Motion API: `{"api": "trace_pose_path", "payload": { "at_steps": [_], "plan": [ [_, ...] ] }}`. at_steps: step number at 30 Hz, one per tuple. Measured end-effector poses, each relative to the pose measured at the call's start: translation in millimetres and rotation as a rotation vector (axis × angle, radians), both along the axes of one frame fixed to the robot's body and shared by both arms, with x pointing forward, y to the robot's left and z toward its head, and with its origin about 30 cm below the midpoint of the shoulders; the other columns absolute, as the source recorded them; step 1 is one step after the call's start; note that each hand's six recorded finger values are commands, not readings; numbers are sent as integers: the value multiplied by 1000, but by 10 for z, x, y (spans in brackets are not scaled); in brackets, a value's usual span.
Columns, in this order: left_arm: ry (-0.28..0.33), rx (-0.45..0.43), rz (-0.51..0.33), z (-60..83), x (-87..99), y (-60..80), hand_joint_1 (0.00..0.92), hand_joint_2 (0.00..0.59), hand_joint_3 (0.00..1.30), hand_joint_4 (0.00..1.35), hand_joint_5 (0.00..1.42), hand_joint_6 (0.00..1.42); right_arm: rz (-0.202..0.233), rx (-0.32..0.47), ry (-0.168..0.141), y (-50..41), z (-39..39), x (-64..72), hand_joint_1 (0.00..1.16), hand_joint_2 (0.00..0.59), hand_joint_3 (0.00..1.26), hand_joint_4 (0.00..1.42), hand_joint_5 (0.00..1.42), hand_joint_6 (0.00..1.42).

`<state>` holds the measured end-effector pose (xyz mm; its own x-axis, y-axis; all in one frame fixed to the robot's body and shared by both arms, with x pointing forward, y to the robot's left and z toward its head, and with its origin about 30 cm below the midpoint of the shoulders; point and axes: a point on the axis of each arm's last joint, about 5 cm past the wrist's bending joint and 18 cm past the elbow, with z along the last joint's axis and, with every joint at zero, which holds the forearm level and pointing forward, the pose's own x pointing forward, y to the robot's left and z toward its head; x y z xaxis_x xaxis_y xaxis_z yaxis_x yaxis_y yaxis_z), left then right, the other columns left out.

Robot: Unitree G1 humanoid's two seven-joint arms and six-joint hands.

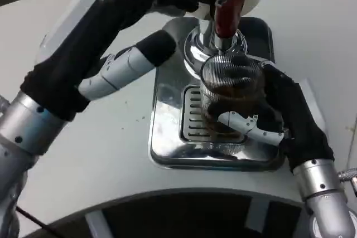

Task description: Grasp the cup under the faucet to collect the drink, then remove the cup.

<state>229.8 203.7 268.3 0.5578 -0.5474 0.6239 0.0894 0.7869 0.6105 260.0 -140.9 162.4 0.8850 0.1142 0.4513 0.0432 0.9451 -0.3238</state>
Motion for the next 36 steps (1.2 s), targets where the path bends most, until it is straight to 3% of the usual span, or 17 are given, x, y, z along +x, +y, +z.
{"api": "trace_pose_path", "payload": {
  "at_steps": [2,6,12,26,36],
  "plan": [
    [44,-23,28,-154,-103,19,0,113,270,295,341,344,-8,1,-1,-20,-1,-6,897,187,628,723,811,576],
    [61,-40,66,-256,-214,24,0,116,283,303,343,347,-12,1,-3,-32,-4,-22,897,186,645,752,840,600],
    [151,-61,125,-486,-376,85,0,116,285,307,343,346,-22,3,-5,-55,-6,-33,898,186,655,763,854,617],
    [212,-37,184,-625,-495,132,0,121,286,308,338,338,-36,6,-8,-86,-7,-48,898,186,688,801,919,695],
    [244,-10,227,-699,-543,155,0,122,286,308,331,334,-64,9,-14,-160,-27,-131,905,171,726,841,966,784]
  ]
}}
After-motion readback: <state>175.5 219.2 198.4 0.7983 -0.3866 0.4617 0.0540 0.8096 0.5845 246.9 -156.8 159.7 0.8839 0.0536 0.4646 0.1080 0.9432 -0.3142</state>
